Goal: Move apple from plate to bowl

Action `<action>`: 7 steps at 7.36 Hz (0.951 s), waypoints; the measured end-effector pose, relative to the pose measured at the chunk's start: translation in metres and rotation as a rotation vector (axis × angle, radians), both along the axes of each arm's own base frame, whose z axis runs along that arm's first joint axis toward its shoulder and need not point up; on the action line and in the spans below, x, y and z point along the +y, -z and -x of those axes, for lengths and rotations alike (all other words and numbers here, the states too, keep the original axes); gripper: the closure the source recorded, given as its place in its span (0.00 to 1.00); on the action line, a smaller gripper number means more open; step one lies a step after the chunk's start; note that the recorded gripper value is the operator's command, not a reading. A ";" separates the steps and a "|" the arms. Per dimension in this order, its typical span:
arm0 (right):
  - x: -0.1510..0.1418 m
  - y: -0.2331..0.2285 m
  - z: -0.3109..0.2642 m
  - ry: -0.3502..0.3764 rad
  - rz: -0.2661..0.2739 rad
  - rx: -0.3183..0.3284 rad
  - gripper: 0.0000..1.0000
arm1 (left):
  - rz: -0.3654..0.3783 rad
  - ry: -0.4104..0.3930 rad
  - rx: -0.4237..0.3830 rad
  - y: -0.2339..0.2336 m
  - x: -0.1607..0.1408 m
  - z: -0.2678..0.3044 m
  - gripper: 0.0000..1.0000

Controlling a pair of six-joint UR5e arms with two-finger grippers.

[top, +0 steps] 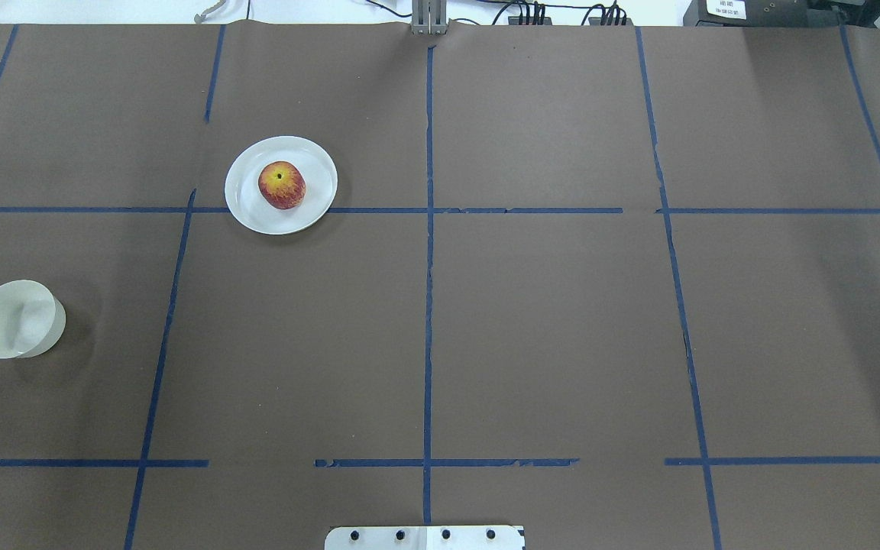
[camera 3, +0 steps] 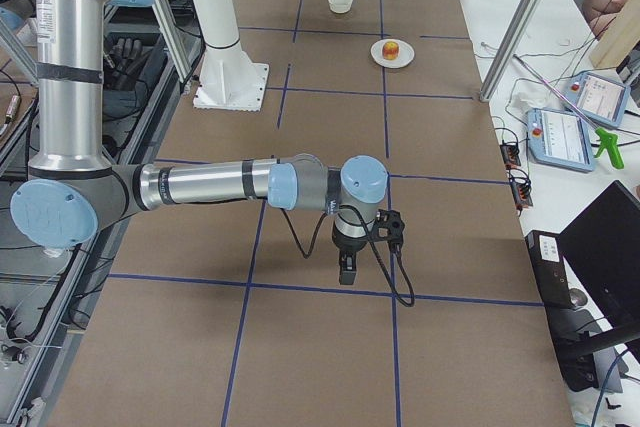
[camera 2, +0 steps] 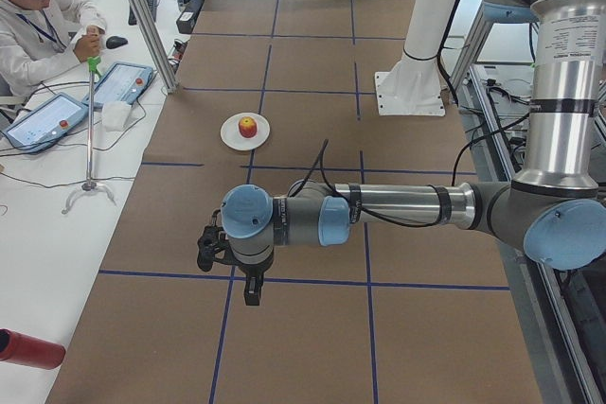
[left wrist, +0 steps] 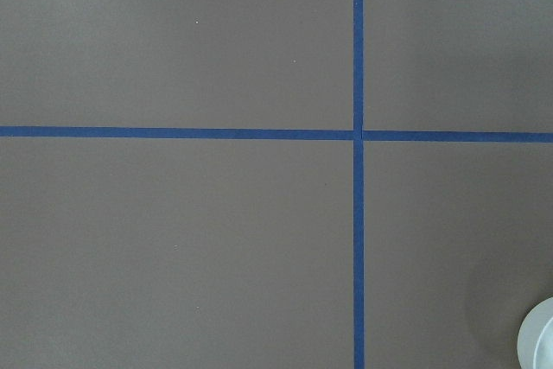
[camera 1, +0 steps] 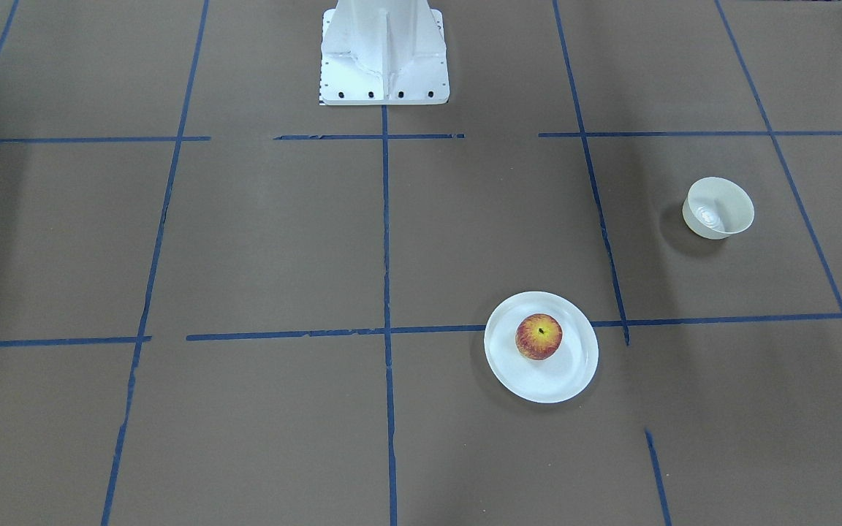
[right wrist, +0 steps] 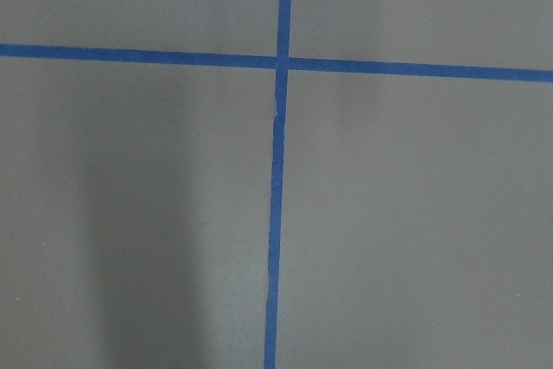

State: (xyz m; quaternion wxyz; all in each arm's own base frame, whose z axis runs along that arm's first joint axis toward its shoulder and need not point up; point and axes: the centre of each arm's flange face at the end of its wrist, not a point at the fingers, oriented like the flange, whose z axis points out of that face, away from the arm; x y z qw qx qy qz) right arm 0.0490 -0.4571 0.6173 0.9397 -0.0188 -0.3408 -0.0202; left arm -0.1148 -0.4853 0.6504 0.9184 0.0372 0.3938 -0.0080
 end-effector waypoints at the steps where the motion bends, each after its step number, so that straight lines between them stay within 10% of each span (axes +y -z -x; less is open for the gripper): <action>1: 0.000 0.000 0.000 0.000 0.000 0.000 0.00 | -0.001 -0.001 -0.001 -0.001 -0.001 0.000 0.00; 7: 0.000 -0.001 0.000 0.000 0.001 0.000 0.00 | -0.065 0.017 -0.005 0.018 -0.006 -0.010 0.00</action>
